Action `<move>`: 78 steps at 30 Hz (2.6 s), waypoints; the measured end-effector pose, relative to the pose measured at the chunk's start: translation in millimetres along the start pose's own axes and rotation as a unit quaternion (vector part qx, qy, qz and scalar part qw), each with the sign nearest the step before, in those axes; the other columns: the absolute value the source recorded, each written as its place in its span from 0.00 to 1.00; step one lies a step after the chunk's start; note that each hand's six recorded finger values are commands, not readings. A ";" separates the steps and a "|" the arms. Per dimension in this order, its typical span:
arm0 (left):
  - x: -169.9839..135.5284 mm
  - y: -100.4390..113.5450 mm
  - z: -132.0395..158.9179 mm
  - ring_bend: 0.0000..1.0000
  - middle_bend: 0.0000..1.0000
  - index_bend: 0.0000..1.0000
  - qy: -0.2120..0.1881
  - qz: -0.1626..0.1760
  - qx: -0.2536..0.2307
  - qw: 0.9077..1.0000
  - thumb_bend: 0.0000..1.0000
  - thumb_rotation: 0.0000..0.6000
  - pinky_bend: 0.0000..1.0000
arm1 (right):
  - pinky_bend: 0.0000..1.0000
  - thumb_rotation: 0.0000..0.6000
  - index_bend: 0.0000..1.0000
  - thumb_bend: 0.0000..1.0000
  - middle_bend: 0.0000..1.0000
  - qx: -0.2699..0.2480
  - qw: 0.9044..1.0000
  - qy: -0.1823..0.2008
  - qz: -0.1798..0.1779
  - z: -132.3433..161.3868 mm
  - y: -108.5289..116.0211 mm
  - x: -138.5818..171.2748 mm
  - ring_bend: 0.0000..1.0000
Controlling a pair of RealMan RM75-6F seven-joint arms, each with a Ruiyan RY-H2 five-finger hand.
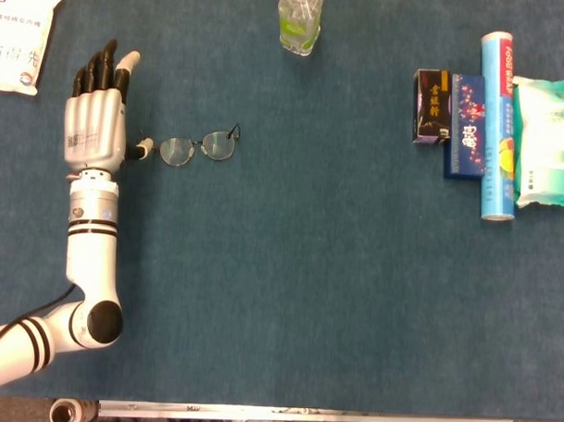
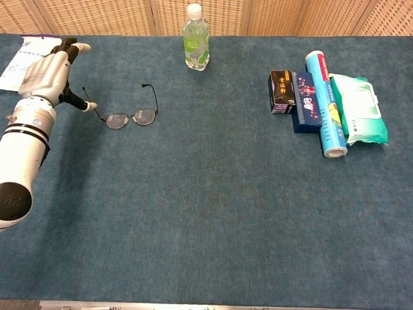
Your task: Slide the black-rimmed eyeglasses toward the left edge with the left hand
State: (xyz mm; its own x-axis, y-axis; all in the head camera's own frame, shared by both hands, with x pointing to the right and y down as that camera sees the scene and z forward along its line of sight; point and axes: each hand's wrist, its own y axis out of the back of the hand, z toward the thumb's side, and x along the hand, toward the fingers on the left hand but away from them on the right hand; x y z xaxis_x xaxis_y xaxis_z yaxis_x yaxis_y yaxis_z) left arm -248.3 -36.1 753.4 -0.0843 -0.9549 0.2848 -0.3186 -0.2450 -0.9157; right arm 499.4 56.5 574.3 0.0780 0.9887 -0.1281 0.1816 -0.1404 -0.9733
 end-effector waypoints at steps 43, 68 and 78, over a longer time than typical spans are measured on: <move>7.2 10.1 -15.0 0.01 0.01 0.12 0.011 0.033 0.028 0.999 0.04 1.00 0.09 | 0.21 1.00 0.53 0.35 0.44 0.000 1.000 0.000 -0.001 0.4 0.5 0.4 0.25; -2.1 23.8 -62.1 0.01 0.01 0.12 0.042 0.039 0.061 0.996 0.04 1.00 0.09 | 0.21 1.00 0.53 0.35 0.44 0.000 1.000 -0.001 -0.001 0.4 0.2 0.3 0.25; -6.5 21.4 -65.4 0.01 0.00 0.13 0.041 0.030 0.057 0.997 0.04 1.00 0.09 | 0.21 1.00 0.53 0.35 0.44 0.002 1.000 0.000 0.001 0.7 -1.2 0.2 0.25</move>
State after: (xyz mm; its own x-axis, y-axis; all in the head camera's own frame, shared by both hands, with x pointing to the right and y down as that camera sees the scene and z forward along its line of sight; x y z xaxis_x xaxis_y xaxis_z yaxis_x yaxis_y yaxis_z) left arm -316.3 -24.2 750.4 -0.1777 -0.9528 0.2461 -0.2009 -0.2097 -0.9569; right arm 498.4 56.9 575.3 0.0776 0.9885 -0.1296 0.1782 -0.1417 -0.9737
